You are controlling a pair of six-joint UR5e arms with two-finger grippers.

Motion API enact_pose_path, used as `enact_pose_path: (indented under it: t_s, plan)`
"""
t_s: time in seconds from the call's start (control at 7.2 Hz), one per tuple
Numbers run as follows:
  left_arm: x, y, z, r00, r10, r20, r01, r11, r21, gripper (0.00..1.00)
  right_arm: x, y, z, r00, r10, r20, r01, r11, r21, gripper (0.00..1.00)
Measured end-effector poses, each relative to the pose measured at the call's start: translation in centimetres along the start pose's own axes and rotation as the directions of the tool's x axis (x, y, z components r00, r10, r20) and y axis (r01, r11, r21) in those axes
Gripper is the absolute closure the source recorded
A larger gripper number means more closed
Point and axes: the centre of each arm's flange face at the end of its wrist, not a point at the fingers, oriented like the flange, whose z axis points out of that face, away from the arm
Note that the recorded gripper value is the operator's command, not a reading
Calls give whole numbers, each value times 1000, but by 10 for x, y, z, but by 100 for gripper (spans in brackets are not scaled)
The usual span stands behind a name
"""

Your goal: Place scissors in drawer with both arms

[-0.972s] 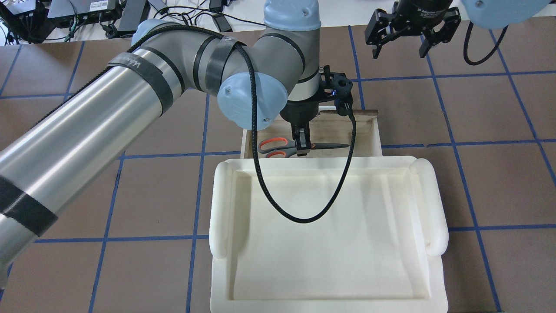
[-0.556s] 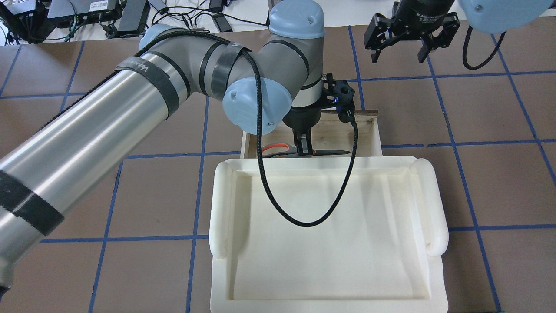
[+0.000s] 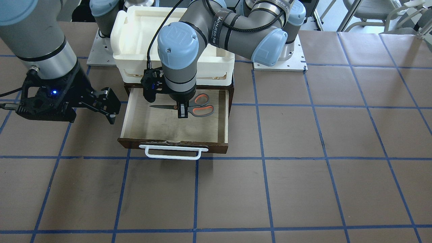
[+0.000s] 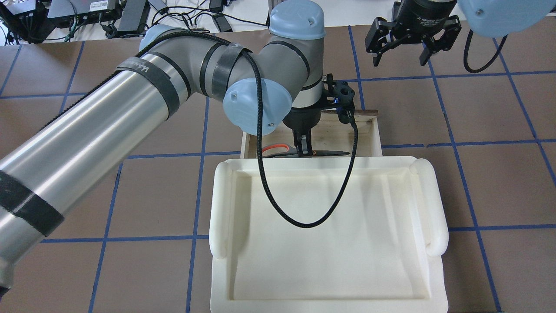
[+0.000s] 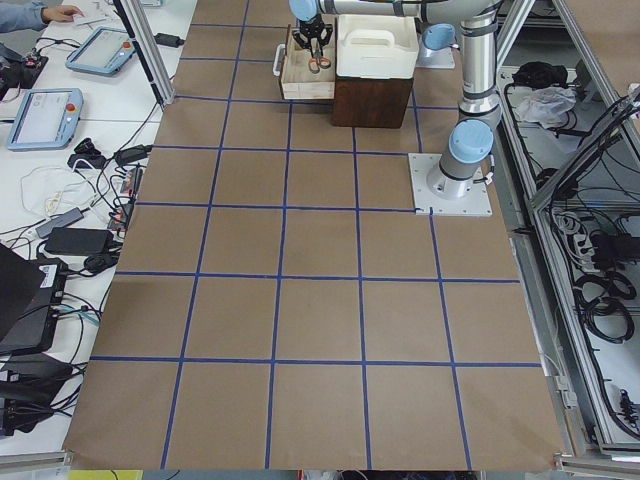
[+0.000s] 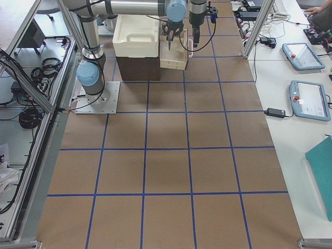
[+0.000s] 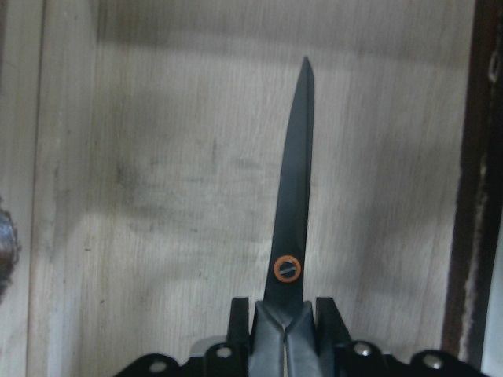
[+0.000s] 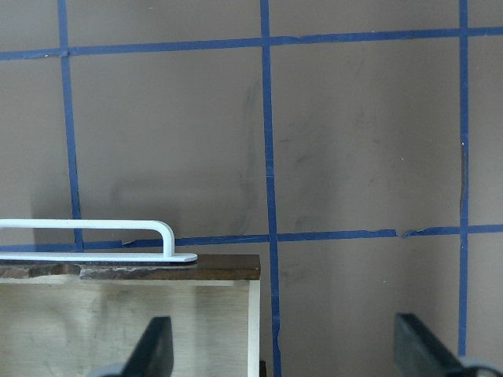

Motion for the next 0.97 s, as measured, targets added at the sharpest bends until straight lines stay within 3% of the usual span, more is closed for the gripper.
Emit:
enact_pose_path:
  t_s: [0.14, 0.28, 0.42, 0.69, 0.97]
  plan:
    - [0, -1, 2, 1000, 1, 0, -1, 1000, 0, 86, 0, 1, 0, 1000, 1, 0, -1, 1000, -1, 0]
    - [0, -1, 2, 1000, 2, 1, -2, 1000, 0, 66, 0, 2, 1, 1000, 1, 0, -1, 1000, -3, 0]
    - [1, -2, 3, 1000, 1, 1, -1, 1000, -1, 33, 0, 2, 1, 1000, 2, 0, -2, 1000, -7, 0]
    - [4, -5, 2, 1000, 3, 2, -3, 1000, 0, 1, 0, 4, 2, 1000, 3, 1, -3, 1000, -17, 0]
    - [5, -5, 2, 1000, -2, 3, 2, 1000, 1, 2, 0, 4, 3, 1000, 4, 2, -4, 1000, -21, 0]
